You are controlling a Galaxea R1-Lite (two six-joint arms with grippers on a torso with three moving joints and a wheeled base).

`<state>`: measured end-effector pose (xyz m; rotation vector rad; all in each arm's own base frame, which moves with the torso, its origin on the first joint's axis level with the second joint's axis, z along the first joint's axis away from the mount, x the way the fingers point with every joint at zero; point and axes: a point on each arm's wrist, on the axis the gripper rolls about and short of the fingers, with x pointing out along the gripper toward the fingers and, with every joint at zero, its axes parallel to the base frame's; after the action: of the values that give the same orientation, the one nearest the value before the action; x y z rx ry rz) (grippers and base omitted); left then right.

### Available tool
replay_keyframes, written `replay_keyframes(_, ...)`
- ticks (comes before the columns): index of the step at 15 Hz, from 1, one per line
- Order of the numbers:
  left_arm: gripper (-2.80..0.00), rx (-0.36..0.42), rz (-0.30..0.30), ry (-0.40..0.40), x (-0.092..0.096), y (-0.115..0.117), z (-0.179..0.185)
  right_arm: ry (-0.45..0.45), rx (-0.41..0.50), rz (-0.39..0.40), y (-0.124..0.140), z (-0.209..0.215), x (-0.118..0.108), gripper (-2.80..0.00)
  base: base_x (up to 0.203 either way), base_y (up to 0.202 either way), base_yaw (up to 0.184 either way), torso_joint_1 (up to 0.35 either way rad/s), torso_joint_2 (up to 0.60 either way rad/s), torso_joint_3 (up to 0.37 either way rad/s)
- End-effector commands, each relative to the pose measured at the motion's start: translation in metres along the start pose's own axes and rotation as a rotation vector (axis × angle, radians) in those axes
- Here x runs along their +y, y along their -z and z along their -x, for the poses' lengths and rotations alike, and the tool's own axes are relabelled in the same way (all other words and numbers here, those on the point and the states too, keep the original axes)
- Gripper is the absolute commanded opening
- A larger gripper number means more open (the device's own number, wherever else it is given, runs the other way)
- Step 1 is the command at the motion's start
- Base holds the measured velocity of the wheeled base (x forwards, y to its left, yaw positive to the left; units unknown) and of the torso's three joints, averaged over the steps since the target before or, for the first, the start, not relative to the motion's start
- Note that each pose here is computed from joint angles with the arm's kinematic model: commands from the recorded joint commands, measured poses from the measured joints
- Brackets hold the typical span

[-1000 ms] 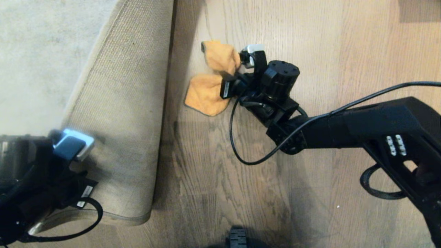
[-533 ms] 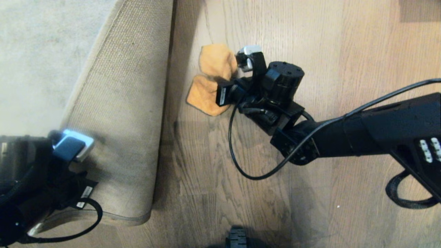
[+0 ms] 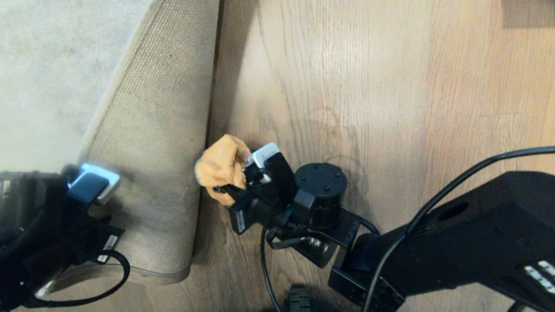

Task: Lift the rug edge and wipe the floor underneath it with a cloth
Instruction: Wipe the floor under the carpet with a rag

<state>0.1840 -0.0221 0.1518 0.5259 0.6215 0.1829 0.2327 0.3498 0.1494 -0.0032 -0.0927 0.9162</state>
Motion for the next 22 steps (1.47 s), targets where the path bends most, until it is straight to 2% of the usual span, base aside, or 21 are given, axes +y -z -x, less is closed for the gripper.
replay_keyframes(1,-2.8,0.0,-0.001,-0.003,0.0,0.0,0.0,-0.025,0.061,0.003,0.03,-0.007,0.011,-2.8,0.0,0.0,0.0,0.0,0.0,0.0)
replay_keyframes(3,-2.8,0.002,-0.003,-0.001,-0.001,0.0,0.0,-0.025,0.08,0.003,0.049,-0.018,0.013,-2.8,0.0,0.0,0.0,0.0,0.0,0.0)
replay_keyframes(6,-2.8,0.013,-0.01,0.004,-0.002,0.005,0.0,-0.019,0.044,-0.003,0.066,-0.038,0.014,-2.8,0.0,0.0,0.0,0.0,0.0,0.0)
replay_keyframes(8,-2.8,0.02,-0.013,0.007,-0.003,0.007,0.0,-0.003,0.004,-0.009,0.065,-0.05,0.01,-2.8,0.0,0.0,0.0,0.0,0.0,0.0)
replay_keyframes(11,-2.8,0.018,-0.017,0.012,-0.004,0.007,0.0,0.057,-0.038,-0.008,0.055,-0.059,-0.017,-2.8,0.0,0.0,0.0,0.0,0.0,0.0)
replay_keyframes(14,-2.8,0.018,-0.017,0.012,-0.004,0.007,0.0,0.129,-0.09,0.0,0.031,-0.061,-0.052,-2.8,0.0,0.0,0.0,0.0,0.0,0.0)
replay_keyframes(18,-2.8,0.022,-0.019,0.013,-0.005,0.008,0.0,0.228,-0.162,0.015,-0.014,-0.059,-0.1,-2.8,0.0,0.0,0.0,0.0,0.0,0.0)
replay_keyframes(20,-2.8,0.024,-0.021,0.014,-0.005,0.009,0.0,0.26,-0.199,0.023,-0.041,-0.057,-0.116,-2.8,0.0,0.0,0.0,0.0,0.0,0.0)
replay_keyframes(22,-2.8,0.017,-0.017,0.012,-0.005,0.008,0.0,0.273,-0.221,0.027,-0.067,-0.05,-0.122,-2.8,0.0,0.0,0.0,0.0,0.0,0.0)
